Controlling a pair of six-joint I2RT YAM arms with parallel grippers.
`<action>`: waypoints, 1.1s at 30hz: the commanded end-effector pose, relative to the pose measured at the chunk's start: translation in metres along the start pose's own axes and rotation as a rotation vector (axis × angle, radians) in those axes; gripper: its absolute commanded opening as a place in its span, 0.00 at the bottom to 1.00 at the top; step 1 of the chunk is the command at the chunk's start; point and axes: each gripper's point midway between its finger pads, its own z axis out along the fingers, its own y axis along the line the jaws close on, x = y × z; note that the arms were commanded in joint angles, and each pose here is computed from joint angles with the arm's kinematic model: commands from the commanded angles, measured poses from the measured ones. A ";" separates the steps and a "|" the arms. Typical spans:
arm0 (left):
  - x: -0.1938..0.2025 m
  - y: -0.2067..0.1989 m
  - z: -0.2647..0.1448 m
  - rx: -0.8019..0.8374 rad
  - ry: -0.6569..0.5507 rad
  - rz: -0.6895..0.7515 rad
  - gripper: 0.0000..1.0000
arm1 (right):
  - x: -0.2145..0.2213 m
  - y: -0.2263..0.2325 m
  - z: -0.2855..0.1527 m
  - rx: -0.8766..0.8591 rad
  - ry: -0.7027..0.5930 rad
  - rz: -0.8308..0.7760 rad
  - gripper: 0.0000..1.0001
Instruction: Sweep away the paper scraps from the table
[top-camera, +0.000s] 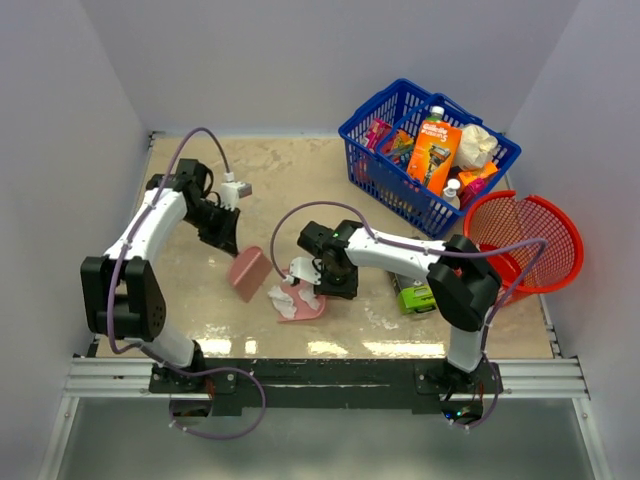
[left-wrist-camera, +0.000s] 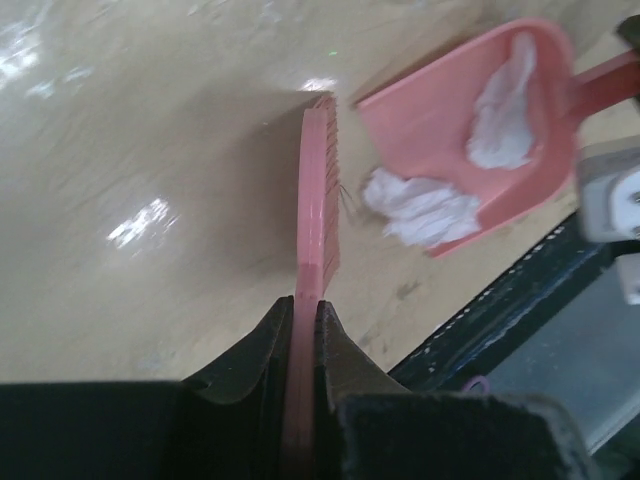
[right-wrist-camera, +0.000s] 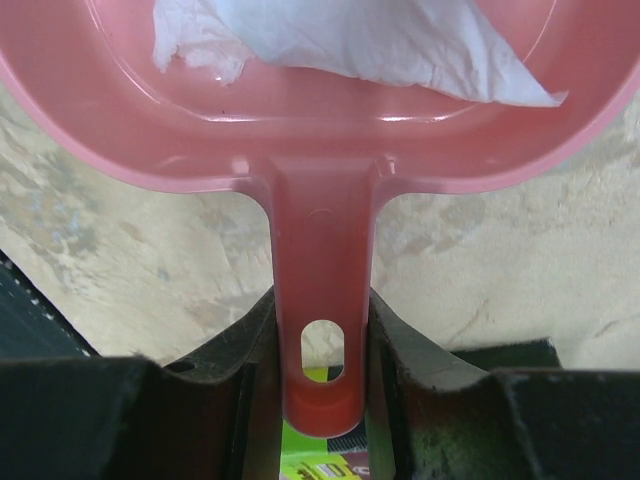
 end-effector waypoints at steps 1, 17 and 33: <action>-0.031 -0.048 0.029 0.290 -0.054 -0.031 0.00 | -0.018 0.007 -0.006 -0.036 -0.031 0.036 0.00; -0.060 -0.025 -0.040 0.339 -0.193 -0.059 0.00 | -0.001 0.007 -0.015 0.029 -0.112 0.095 0.00; -0.104 0.063 -0.109 -0.332 -0.411 0.073 0.00 | -0.035 -0.012 -0.040 0.065 -0.341 0.152 0.00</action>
